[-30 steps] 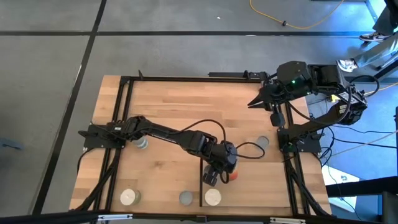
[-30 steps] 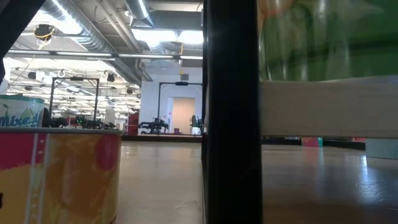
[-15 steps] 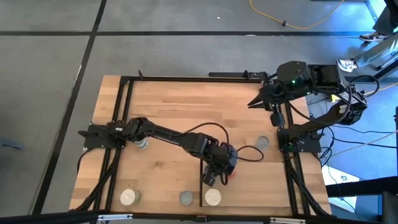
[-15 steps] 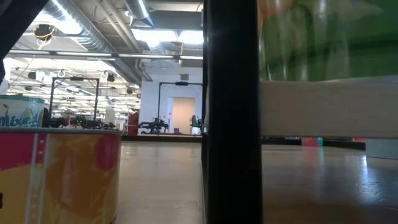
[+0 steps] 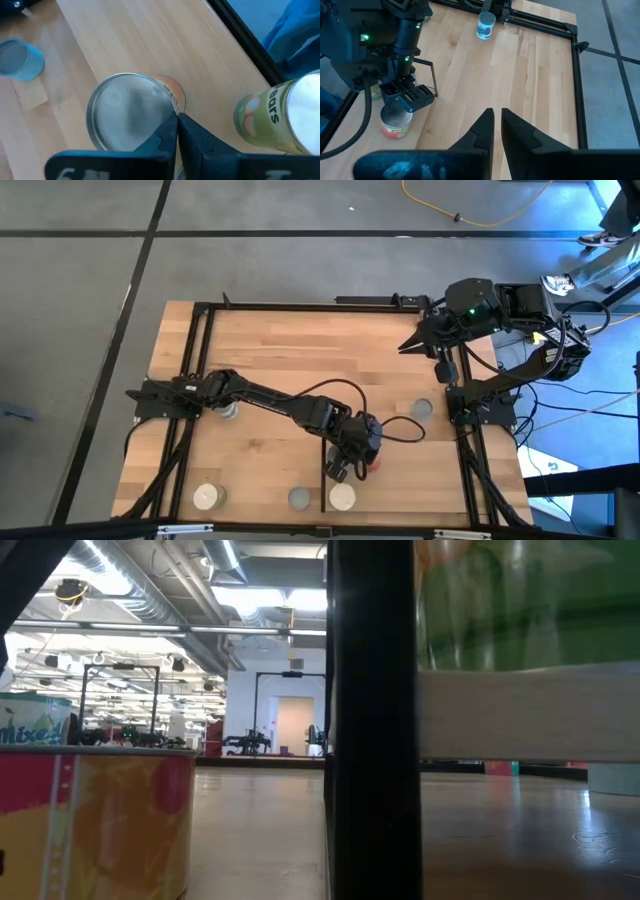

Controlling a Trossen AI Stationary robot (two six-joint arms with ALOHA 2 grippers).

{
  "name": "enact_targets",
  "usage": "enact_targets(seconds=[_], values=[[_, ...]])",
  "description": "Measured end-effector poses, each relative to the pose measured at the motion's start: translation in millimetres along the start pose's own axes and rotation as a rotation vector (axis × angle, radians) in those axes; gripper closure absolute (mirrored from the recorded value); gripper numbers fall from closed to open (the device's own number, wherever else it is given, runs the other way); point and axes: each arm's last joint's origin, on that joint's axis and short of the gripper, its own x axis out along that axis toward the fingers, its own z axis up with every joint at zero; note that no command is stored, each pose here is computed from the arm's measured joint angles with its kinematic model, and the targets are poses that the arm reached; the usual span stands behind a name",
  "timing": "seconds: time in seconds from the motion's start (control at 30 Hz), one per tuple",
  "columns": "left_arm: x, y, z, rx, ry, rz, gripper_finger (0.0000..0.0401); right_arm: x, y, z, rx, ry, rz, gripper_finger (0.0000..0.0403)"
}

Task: Pick and place cans onto a shelf
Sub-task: Put the canned pineapple on the shelf

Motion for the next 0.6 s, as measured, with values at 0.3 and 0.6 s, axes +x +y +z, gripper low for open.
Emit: enact_targets(seconds=[0.3, 0.6], values=[[0.3, -3.4, 0.7, 0.005, 0.0, -0.003, 0.0367, 0.0, 0.1, 0.0, 0.001, 0.0, 0.0, 0.0366], [-21.4, -2.3, 6.7, 0.015, -0.012, 0.064, 0.0367, 0.0, 0.0, -0.1, 0.001, 0.001, 0.0, 0.0366]])
